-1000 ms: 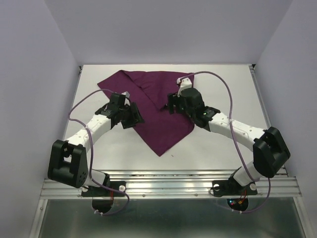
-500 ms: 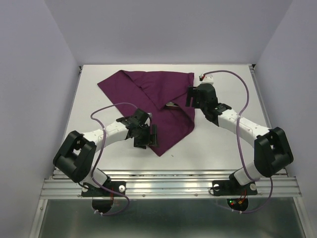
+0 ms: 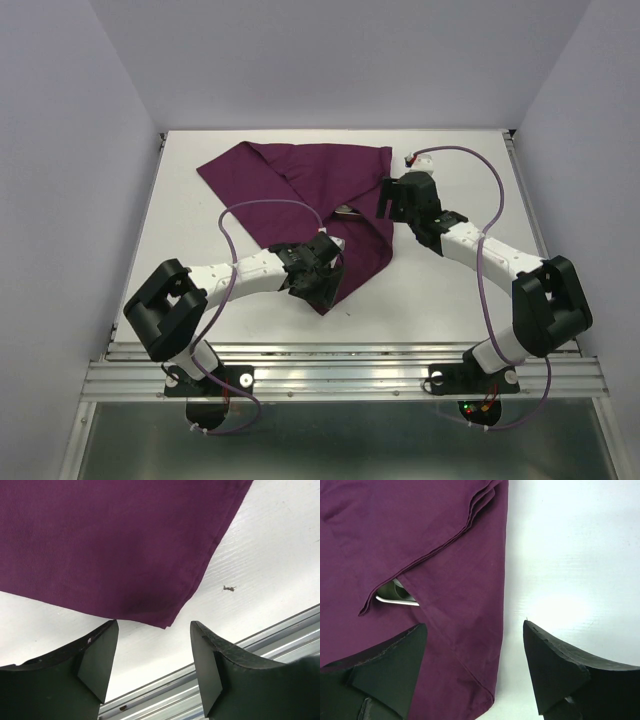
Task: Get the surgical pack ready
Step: Pack the surgical kit at the center of the board.
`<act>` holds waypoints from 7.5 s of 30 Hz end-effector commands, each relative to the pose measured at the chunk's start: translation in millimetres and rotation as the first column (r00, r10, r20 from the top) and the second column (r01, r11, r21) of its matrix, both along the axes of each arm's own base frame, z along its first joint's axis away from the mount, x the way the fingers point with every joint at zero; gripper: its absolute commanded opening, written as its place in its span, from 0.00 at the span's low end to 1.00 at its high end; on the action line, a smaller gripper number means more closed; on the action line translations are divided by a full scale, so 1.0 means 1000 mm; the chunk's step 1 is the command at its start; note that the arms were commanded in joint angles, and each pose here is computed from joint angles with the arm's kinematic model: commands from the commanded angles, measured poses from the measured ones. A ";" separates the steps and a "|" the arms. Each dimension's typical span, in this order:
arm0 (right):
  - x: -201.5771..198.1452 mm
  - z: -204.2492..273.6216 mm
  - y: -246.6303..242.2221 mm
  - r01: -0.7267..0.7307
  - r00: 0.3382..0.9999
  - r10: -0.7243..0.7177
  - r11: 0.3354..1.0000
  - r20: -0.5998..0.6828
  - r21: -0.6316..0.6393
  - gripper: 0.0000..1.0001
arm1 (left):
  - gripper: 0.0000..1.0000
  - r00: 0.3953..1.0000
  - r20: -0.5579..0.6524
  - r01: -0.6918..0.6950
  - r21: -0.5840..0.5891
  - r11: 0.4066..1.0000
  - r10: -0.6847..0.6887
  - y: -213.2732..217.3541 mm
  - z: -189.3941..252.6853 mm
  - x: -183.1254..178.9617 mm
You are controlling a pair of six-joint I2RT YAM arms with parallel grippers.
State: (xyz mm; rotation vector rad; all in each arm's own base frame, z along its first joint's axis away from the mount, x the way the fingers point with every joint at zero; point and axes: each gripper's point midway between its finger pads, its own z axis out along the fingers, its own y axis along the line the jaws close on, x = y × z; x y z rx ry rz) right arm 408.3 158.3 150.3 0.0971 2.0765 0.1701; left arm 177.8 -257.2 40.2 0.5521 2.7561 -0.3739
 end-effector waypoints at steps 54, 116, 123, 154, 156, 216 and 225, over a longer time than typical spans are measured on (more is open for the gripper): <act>0.068 -0.023 0.002 0.001 0.994 0.031 0.957 -0.108 0.289 0.77 | 0.00 0.979 0.176 0.115 -0.054 0.992 -0.104 -0.008 0.026 -0.019; 0.159 -0.088 0.085 -0.363 0.874 0.441 0.872 -0.205 0.329 0.27 | 0.00 0.781 0.568 0.039 -0.458 0.888 0.259 -0.009 0.265 0.098; 0.133 -0.101 0.093 -0.399 0.840 0.487 0.853 -0.239 0.337 0.27 | 0.00 0.747 0.618 0.102 -0.470 0.877 0.245 -0.032 0.282 0.137; 0.093 -0.138 0.104 -0.457 0.756 0.565 0.817 -0.329 0.352 0.27 | 0.00 0.831 0.477 -0.007 -0.507 0.862 0.287 -0.087 0.178 0.314; 0.091 -0.139 0.103 -0.458 0.753 0.567 0.816 -0.334 0.352 0.27 | 0.00 0.834 0.471 -0.014 -0.503 0.864 0.287 -0.089 0.169 0.319; -0.053 0.013 0.076 -0.370 0.926 0.362 0.927 -0.107 -0.064 0.63 | 0.31 0.904 0.328 -0.166 -0.321 0.933 0.274 0.022 0.142 0.163; -0.142 0.026 0.127 -0.531 0.845 0.534 0.844 -0.034 0.070 0.72 | 0.20 0.959 0.184 -0.144 -0.333 0.932 0.214 0.020 0.092 0.121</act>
